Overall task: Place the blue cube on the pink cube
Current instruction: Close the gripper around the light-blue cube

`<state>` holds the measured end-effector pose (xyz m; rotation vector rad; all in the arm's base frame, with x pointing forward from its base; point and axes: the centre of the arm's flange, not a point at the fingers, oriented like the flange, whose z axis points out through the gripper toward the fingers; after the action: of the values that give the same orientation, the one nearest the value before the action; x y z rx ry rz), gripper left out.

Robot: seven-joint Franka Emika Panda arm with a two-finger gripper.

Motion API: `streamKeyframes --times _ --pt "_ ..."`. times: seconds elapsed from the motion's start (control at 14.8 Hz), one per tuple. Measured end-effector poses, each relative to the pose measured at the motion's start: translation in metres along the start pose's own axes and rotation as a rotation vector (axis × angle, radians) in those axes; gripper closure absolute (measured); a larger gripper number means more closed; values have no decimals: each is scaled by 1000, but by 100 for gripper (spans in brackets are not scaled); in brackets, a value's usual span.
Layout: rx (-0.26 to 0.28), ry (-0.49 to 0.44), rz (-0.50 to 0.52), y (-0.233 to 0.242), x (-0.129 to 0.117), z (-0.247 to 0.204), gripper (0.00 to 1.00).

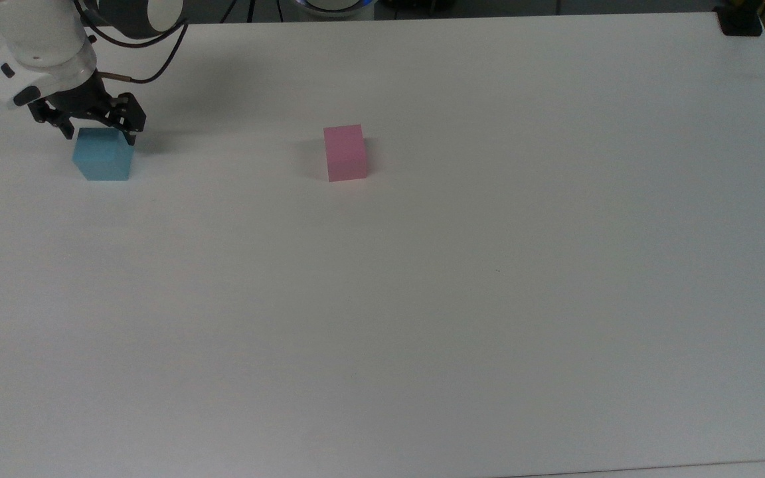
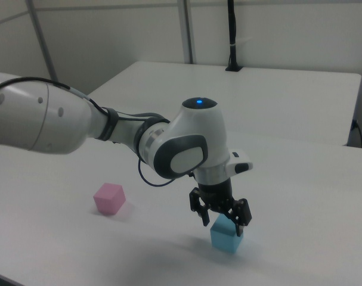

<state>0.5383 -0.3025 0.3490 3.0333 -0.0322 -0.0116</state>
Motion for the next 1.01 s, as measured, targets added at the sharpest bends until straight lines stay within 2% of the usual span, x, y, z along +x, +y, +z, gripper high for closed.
streamKeyframes --times 0.54,0.67,0.81,1.01 --pt "12 4 -5 1 4 24 1" --pt "45 26 10 -5 9 27 8" --pt "55 43 20 -6 11 26 34" --pt "52 49 3 0 10 23 36"
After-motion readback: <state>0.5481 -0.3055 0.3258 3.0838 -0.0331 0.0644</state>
